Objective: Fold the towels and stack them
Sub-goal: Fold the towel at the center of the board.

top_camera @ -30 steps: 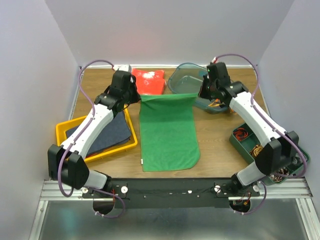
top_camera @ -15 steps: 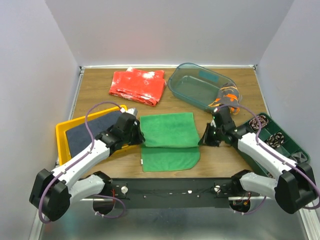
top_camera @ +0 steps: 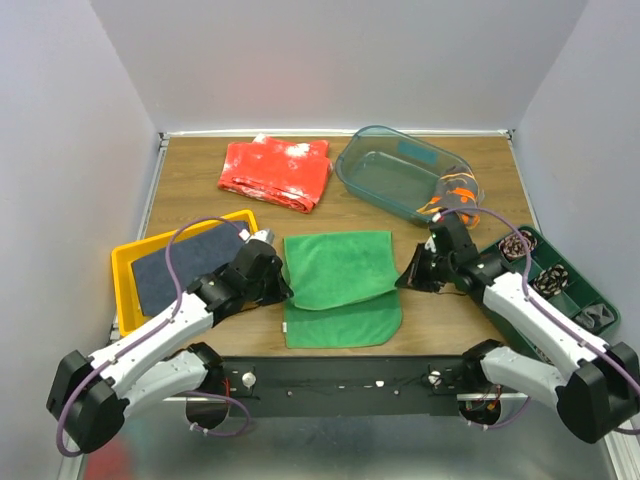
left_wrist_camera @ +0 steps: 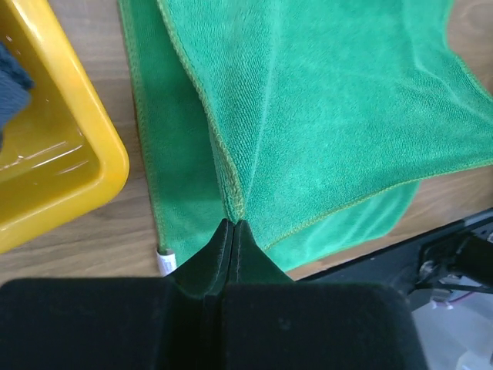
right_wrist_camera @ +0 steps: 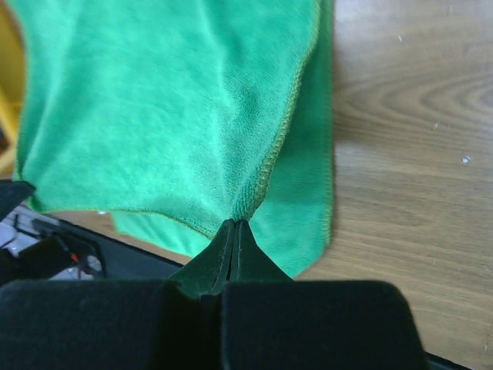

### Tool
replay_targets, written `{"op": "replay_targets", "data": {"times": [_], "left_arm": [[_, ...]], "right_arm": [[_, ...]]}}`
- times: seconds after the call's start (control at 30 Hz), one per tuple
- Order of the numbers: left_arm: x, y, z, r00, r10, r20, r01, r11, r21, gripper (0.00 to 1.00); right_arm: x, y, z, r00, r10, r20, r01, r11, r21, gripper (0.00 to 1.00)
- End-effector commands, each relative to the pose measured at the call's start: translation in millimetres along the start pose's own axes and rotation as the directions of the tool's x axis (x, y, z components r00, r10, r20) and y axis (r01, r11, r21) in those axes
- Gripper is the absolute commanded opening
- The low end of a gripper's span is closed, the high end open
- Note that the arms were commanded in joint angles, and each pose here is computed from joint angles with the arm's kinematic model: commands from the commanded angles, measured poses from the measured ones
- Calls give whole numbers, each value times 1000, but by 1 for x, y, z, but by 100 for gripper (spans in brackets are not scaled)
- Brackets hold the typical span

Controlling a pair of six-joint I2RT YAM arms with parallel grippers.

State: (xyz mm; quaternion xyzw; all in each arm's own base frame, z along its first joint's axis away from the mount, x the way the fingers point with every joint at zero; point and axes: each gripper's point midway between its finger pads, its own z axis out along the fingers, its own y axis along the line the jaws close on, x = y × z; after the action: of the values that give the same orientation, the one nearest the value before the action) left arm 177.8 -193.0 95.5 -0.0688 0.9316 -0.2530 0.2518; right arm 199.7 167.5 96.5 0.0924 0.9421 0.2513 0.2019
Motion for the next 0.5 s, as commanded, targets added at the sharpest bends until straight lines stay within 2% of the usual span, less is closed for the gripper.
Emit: {"op": "replay_targets", "data": {"times": [0.0, 0.23, 0.4, 0.47], "left_arm": [[-12, -2, -28, 999, 17, 31, -16, 999, -30, 0], [-6, 1, -43, 1000, 23, 12, -22, 999, -35, 0], [13, 14, -32, 999, -6, -32, 4, 999, -43, 0], [21, 8, -27, 998, -21, -64, 21, 1000, -4, 0]], "right_arm": [[-10, 12, -32, 999, -16, 50, 16, 1000, -2, 1], [3, 7, -43, 1000, 6, 27, -6, 1000, 1, 1], [27, -2, -35, 999, 47, -26, -47, 998, -28, 1], [39, -9, -26, 997, 59, -54, -61, 998, -34, 1]]}}
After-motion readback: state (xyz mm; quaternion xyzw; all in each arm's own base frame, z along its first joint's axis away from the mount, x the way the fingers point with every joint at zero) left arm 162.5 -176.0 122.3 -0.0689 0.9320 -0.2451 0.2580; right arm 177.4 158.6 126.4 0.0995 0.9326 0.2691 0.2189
